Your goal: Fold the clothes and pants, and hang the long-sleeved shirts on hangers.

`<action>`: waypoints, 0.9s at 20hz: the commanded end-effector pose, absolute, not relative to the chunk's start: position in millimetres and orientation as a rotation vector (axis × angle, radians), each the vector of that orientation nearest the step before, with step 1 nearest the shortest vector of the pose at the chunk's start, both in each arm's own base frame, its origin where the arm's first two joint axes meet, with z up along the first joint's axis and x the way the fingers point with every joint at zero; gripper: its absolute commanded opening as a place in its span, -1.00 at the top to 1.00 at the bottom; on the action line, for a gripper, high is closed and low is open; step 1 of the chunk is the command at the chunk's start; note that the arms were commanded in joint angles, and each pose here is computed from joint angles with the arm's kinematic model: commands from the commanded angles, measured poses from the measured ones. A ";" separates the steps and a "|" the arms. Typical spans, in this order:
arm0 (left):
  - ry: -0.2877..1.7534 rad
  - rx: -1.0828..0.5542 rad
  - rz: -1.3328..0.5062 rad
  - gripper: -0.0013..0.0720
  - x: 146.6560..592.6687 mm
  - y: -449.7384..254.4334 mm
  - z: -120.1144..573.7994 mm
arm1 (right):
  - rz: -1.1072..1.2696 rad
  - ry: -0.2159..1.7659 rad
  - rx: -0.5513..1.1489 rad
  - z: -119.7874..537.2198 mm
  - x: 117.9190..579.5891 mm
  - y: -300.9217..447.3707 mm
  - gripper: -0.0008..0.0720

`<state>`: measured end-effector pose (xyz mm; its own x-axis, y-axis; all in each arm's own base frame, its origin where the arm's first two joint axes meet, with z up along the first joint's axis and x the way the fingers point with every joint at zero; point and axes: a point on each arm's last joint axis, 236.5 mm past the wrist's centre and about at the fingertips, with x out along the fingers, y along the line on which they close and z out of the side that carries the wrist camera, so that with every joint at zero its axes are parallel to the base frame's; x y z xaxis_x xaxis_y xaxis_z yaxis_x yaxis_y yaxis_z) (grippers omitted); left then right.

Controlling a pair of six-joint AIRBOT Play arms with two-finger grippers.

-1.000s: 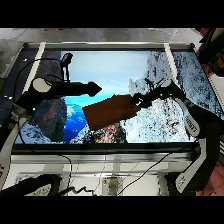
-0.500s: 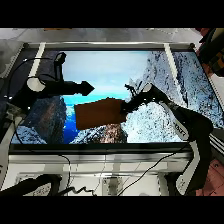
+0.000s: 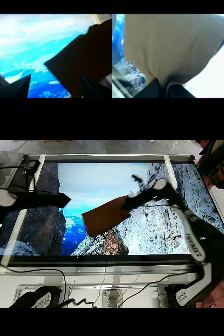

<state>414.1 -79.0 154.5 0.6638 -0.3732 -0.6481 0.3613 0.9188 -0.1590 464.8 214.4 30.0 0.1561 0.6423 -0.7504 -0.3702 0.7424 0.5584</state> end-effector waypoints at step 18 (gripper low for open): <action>0.601 0.139 -0.207 -0.94 382.7 -8.6 215.5 | -1.177 0.750 0.414 305.2 96.4 -221.5 0.94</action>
